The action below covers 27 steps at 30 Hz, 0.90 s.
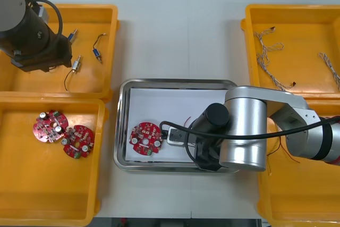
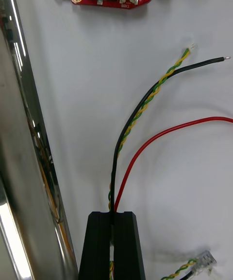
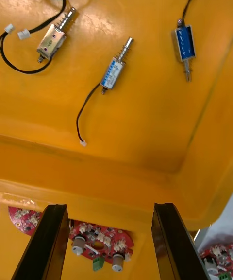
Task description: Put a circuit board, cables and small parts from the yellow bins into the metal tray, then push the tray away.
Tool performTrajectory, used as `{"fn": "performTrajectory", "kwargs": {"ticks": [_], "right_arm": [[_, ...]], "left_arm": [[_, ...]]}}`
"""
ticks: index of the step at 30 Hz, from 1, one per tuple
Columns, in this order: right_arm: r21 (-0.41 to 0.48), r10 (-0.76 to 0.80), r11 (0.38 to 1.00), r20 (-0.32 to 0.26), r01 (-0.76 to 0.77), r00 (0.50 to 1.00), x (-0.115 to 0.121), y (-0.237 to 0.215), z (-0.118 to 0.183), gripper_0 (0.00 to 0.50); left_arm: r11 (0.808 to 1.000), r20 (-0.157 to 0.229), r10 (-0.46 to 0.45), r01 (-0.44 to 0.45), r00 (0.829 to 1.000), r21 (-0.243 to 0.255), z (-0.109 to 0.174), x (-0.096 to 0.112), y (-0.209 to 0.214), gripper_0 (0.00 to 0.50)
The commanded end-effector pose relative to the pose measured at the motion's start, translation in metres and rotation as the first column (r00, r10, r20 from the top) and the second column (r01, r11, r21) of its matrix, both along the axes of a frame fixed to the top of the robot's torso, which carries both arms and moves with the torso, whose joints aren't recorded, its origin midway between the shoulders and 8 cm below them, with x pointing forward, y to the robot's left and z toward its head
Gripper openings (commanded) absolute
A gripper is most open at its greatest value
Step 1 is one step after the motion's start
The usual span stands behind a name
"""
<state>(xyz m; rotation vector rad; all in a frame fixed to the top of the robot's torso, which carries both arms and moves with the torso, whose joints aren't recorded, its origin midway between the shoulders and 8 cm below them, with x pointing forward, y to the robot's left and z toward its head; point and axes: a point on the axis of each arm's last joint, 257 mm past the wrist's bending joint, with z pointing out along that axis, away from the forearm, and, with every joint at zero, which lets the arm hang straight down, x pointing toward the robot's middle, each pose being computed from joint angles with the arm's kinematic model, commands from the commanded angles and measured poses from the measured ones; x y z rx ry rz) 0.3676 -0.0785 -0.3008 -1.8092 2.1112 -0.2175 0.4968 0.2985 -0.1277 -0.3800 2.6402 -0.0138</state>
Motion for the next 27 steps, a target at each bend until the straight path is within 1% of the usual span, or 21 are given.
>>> {"fn": "performTrajectory", "kwargs": {"ticks": [1, 4, 6, 7, 9, 10, 11, 15, 17, 21, 23, 27], "right_arm": [[0.019, 0.045, 0.999, 0.014, -0.045, 0.999, 0.002, 0.019, 0.003, 0.0], [0.023, 0.035, 0.999, 0.005, -0.035, 0.999, 0.002, 0.02, 0.001, 0.0], [0.024, 0.034, 0.999, 0.005, -0.034, 0.999, 0.002, 0.02, 0.001, 0.009], [0.024, 0.033, 0.999, -0.001, -0.033, 0.999, 0.0, 0.02, 0.0, 0.037], [0.025, 0.032, 0.999, -0.001, -0.032, 0.999, 0.0, 0.02, 0.0, 0.109], [0.024, 0.031, 0.999, -0.003, -0.031, 1.0, 0.0, 0.02, 0.0, 0.345], [0.027, 0.034, 0.999, 0.001, -0.034, 0.999, 0.001, 0.021, 0.001, 0.496], [0.027, 0.032, 0.999, 0.006, -0.032, 0.999, 0.002, 0.021, 0.002, 0.5], [0.029, 0.041, 0.999, 0.019, -0.042, 0.999, 0.002, 0.023, 0.005, 0.5], [0.039, 0.047, 0.998, 0.031, -0.048, 0.998, 0.001, 0.024, 0.013, 0.5], [0.055, 0.049, 0.997, 0.044, -0.052, 0.998, 0.002, 0.026, 0.024, 0.5], [0.079, 0.041, 0.996, 0.06, -0.046, 0.997, 0.003, 0.029, 0.044, 0.5]], "left_arm": [[0.997, 0.085, -0.034, 0.028, 0.996, 0.068, 0.034, 0.024, 0.037, 0.5], [0.999, 0.081, -0.003, -0.001, 0.997, 0.049, 0.032, 0.029, 0.052, 0.5], [0.999, 0.078, -0.006, 0.002, 0.997, 0.049, 0.031, 0.032, 0.059, 0.5], [0.999, 0.082, 0.005, -0.008, 0.997, 0.039, 0.031, 0.034, 0.063, 0.5], [0.999, 0.092, 0.015, -0.018, 0.996, 0.032, 0.033, 0.037, 0.069, 0.5], [0.999, 0.1, 0.023, -0.026, 0.995, 0.027, 0.034, 0.04, 0.073, 0.5], [0.999, 0.107, 0.029, -0.032, 0.994, 0.023, 0.036, 0.042, 0.077, 0.5], [0.998, 0.128, 0.061, -0.061, 0.99, -0.005, 0.041, 0.048, 0.088, 0.5], [0.996, 0.152, 0.085, -0.082, 0.985, -0.026, 0.045, 0.054, 0.096, 0.5], [0.993, 0.173, 0.116, -0.112, 0.978, -0.034, 0.044, 0.062, 0.108, 0.5], [0.991, 0.194, 0.136, -0.132, 0.972, -0.038, 0.043, 0.067, 0.117, 0.5], [0.985, 0.25, 0.169, -0.157, 0.953, -0.068, 0.04, 0.075, 0.13, 0.5]]}}
